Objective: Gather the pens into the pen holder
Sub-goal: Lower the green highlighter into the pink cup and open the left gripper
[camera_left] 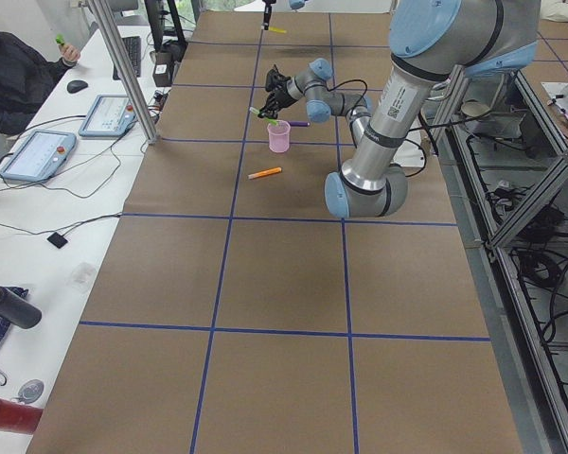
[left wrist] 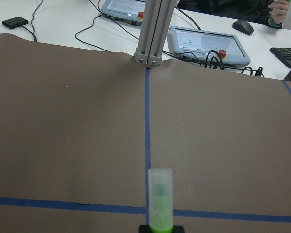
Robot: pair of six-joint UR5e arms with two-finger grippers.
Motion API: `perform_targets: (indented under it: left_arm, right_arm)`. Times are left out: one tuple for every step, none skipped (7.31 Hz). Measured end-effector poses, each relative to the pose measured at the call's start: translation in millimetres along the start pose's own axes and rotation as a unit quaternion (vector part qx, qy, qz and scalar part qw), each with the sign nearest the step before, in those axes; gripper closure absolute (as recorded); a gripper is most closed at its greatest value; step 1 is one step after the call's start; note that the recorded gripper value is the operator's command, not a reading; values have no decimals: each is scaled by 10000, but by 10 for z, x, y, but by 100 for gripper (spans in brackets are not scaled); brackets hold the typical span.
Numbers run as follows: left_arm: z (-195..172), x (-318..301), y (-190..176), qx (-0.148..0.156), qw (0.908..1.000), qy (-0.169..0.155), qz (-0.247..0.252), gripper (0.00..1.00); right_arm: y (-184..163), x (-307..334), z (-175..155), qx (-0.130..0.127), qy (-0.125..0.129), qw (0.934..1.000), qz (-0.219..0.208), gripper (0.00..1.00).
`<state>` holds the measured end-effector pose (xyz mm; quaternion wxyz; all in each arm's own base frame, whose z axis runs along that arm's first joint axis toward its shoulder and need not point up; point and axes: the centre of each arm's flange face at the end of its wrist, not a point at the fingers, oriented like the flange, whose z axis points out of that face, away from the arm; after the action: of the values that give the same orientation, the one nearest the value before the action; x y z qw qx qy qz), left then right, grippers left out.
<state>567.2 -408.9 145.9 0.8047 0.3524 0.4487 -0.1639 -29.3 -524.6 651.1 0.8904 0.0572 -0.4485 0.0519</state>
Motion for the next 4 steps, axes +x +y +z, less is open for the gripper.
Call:
perform_targets:
  left_arm:
    - [-7,11,2,5,10000,59,58,88]
    - [-39,22,-10,1,9999,109,72,85]
    - [-76,30,-18,-42,9998,160,72,85]
    - [-95,28,-10,-107,9997,194,72,86]
  right_arm:
    - [0,-3,-2,-1,-6,10000,-1,100]
    - [1,-6,-6,-2,-11,10000,-1,100]
    - [3,-15,-14,3,-18,10000,-8,100]
    - [3,-29,-27,13,-25,10000,-20,100]
